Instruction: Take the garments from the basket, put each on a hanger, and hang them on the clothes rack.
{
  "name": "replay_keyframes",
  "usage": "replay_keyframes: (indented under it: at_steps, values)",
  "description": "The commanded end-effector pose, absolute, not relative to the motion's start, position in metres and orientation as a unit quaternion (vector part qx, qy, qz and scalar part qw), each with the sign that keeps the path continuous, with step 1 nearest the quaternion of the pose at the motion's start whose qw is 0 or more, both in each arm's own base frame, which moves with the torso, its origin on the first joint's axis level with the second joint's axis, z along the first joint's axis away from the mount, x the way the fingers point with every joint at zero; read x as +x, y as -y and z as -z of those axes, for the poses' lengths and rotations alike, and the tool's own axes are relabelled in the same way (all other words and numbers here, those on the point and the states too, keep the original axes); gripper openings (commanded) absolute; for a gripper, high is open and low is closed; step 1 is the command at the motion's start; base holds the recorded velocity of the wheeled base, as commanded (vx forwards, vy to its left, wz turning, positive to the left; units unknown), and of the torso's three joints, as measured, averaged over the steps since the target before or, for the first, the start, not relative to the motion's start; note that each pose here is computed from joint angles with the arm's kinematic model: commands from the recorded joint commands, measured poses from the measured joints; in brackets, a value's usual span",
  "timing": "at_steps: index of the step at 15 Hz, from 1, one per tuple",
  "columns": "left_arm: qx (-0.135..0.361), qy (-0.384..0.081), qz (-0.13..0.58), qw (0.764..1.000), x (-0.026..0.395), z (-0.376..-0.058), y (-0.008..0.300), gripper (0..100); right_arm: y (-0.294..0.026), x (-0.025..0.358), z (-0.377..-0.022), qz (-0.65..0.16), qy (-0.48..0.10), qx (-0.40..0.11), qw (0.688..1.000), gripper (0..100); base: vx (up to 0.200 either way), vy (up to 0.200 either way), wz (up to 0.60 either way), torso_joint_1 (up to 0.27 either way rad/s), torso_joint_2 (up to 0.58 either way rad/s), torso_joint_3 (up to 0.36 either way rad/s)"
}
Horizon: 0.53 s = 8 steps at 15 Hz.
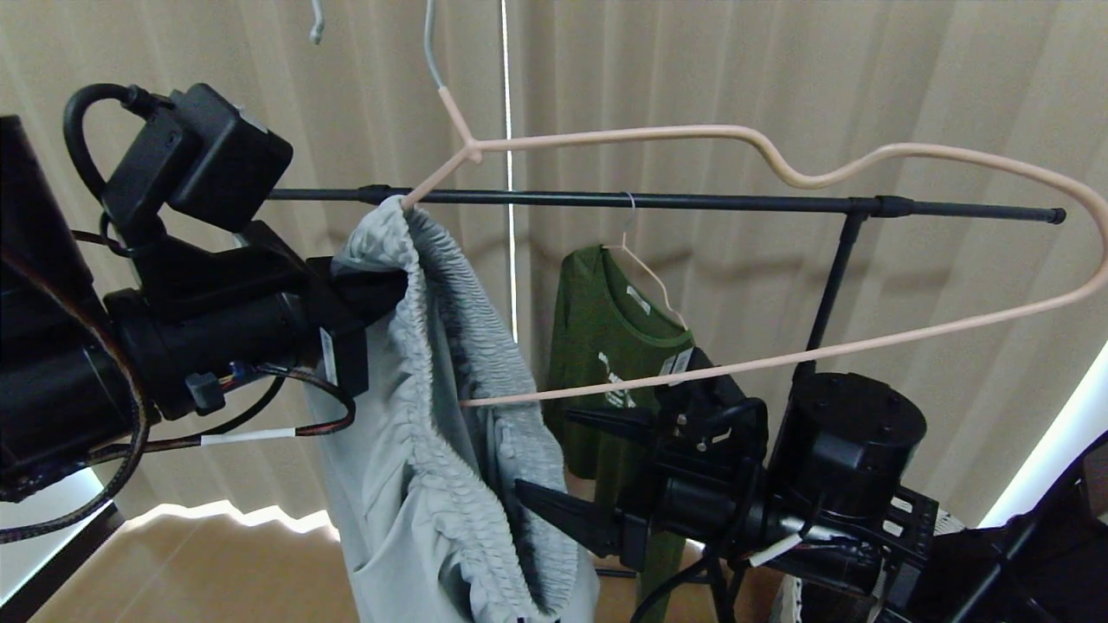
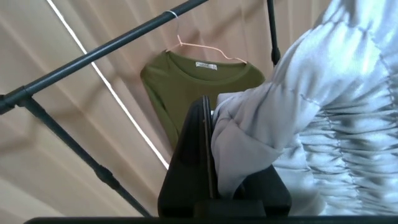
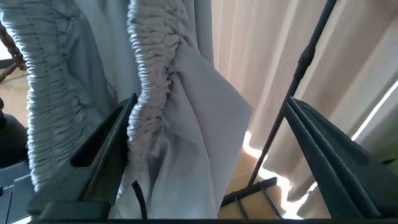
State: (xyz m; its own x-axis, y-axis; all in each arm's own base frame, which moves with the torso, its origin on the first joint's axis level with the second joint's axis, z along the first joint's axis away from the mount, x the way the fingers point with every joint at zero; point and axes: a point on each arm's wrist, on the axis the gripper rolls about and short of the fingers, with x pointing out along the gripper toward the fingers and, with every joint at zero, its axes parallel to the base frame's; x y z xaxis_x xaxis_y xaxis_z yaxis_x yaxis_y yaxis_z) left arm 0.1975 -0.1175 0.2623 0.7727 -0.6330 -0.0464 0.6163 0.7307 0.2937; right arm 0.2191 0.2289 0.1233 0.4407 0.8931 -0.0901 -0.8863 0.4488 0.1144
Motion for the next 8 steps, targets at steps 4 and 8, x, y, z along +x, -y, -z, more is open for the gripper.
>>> replay_keyframes:
  at_steps: [4,8]
  values:
    - [0.149,0.027,0.326,0.933,0.199,-0.262,0.115,0,-0.222,0.215,-0.126,-0.507,-0.067,0.025,0.859,0,0.0,0.0,0.0,0.0,0.0,0.0]
    - [0.159,0.014,0.291,0.943,0.208,-0.257,0.1,0,-0.181,0.226,-0.143,-0.446,-0.044,0.033,0.893,0,0.0,0.0,0.0,0.0,0.0,0.0]
